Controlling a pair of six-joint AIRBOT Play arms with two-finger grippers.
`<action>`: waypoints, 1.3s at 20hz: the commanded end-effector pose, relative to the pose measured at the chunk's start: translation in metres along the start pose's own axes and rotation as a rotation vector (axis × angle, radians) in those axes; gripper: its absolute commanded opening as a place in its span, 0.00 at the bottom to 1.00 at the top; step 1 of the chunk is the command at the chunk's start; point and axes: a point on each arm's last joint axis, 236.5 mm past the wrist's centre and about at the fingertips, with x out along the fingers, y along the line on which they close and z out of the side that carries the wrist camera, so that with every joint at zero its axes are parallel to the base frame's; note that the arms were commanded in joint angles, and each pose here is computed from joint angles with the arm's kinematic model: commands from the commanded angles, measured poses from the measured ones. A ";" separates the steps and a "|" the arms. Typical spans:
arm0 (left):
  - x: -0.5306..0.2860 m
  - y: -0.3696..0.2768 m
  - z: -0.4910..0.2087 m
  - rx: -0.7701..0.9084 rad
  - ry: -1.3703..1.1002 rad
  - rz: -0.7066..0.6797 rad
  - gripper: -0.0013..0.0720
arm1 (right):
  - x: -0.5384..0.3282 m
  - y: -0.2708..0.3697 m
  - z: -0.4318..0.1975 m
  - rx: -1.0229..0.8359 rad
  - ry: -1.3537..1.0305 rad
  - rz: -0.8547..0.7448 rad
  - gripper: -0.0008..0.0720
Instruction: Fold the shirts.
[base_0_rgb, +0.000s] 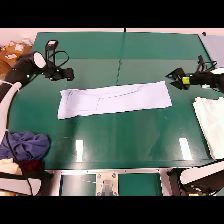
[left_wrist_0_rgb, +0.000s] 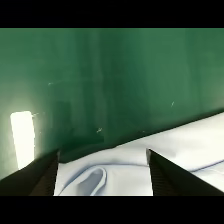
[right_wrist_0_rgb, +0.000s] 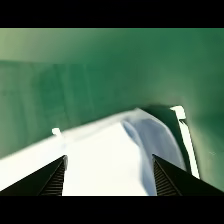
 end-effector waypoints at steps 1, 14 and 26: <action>-0.013 0.001 -0.003 -0.006 0.056 0.017 0.85 | -0.012 -0.026 -0.031 -0.064 0.172 0.016 0.86; -0.015 -0.020 -0.024 -0.069 0.148 -0.068 0.42 | 0.053 -0.050 -0.075 -0.118 0.498 0.173 0.55; 0.068 -0.246 -0.071 0.043 0.115 -0.421 0.05 | -0.077 0.081 -0.065 -0.335 0.395 0.176 0.04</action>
